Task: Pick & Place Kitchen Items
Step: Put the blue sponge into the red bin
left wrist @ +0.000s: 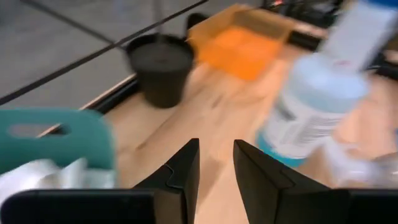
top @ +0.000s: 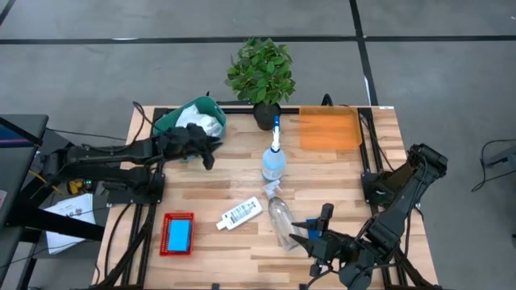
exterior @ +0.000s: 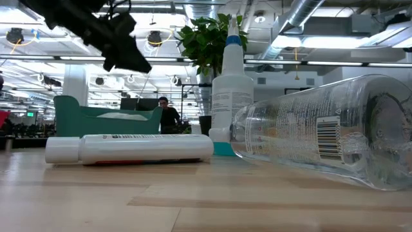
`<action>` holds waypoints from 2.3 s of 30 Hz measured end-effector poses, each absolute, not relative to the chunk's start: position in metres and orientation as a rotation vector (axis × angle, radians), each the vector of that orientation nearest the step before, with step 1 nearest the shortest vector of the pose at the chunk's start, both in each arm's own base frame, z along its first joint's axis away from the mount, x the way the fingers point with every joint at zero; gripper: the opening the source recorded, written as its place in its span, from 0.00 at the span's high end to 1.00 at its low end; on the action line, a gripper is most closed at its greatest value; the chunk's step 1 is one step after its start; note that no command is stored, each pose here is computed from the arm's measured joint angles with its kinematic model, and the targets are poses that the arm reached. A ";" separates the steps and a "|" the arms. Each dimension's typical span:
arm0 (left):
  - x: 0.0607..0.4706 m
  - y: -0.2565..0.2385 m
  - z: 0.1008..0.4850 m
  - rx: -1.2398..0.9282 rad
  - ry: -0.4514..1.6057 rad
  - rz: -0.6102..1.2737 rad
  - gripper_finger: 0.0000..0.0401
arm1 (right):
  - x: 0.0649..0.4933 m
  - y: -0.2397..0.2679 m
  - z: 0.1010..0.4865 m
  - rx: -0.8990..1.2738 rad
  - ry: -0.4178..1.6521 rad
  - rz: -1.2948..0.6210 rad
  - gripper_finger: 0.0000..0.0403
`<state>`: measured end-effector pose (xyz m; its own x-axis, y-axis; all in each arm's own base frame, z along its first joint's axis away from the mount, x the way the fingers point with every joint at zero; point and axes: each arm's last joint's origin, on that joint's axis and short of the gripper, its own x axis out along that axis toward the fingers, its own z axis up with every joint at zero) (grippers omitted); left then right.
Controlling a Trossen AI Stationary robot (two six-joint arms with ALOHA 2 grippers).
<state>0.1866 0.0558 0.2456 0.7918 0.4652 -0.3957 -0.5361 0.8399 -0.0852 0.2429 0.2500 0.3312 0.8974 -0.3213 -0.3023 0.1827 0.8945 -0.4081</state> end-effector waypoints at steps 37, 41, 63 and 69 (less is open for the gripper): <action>0.187 -0.030 0.283 0.019 0.076 0.016 0.76 | 0.224 0.247 0.323 -0.473 0.382 -0.369 0.67; 0.187 -0.030 0.284 0.019 0.075 0.016 0.76 | 0.222 0.233 0.310 -0.435 0.590 -0.292 0.67; 0.187 -0.030 0.284 0.011 0.073 0.017 0.76 | 0.217 0.212 0.242 -0.199 1.064 -0.194 0.67; 0.187 -0.030 0.284 0.001 0.073 0.017 0.76 | 0.217 0.213 0.233 -0.190 1.067 -0.159 0.67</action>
<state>0.1866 -0.0301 0.2837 0.9972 0.0165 -0.0729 -0.0165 0.9999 0.0013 0.2174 0.2133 0.2330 0.4737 -0.2212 -0.8525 0.0375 0.9721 -0.2314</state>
